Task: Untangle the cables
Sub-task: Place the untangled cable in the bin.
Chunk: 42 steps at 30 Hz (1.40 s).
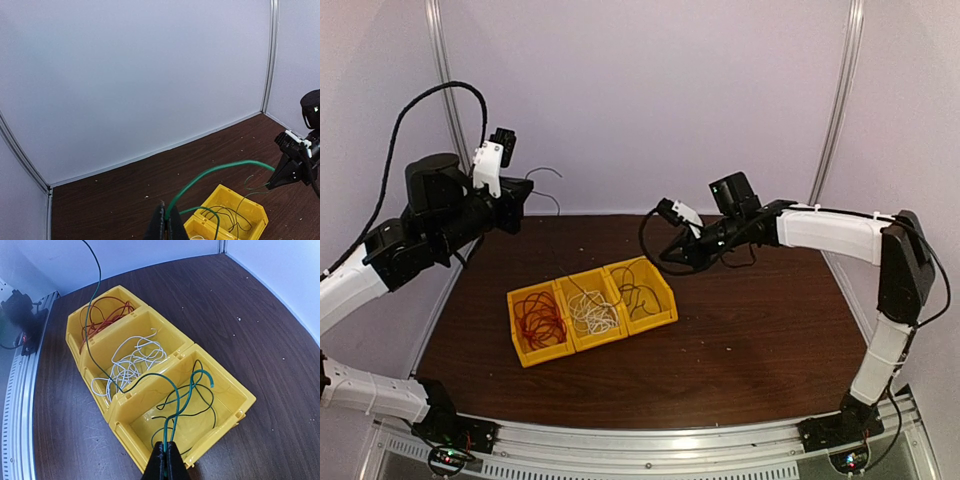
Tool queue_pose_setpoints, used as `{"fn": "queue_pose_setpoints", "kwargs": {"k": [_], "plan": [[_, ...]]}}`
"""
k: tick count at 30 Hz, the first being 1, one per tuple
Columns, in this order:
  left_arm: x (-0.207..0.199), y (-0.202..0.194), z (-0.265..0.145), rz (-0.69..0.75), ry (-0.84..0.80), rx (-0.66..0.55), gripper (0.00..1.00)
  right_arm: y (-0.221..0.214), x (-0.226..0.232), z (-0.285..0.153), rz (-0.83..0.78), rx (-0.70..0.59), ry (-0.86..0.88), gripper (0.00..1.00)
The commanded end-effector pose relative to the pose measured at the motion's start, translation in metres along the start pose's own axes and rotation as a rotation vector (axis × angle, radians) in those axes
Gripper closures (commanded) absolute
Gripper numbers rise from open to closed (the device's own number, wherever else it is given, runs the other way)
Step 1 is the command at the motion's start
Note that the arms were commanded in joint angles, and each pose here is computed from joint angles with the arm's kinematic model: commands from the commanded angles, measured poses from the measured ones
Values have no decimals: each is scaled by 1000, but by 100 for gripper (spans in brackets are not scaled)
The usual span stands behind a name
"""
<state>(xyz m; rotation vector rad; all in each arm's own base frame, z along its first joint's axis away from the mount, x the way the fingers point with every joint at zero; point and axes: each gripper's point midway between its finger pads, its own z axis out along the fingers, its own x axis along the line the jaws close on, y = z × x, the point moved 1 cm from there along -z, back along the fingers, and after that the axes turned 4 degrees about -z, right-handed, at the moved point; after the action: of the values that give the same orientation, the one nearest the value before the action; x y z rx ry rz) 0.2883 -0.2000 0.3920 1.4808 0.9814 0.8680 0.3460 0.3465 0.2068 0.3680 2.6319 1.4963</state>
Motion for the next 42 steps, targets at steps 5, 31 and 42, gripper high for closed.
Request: {"fn": "queue_pose_setpoints", "kwargs": {"k": [5,31,42], "plan": [[-17,0,2,-89,-103,-22,100,-16,9,65,62,99,84,100],[-78,43,106,-15,-226,-124,100,-47,-13,-57,78,176,-130,50],[-108,46,171,41,-306,-141,100,-83,1,-142,81,19,-300,45]]}}
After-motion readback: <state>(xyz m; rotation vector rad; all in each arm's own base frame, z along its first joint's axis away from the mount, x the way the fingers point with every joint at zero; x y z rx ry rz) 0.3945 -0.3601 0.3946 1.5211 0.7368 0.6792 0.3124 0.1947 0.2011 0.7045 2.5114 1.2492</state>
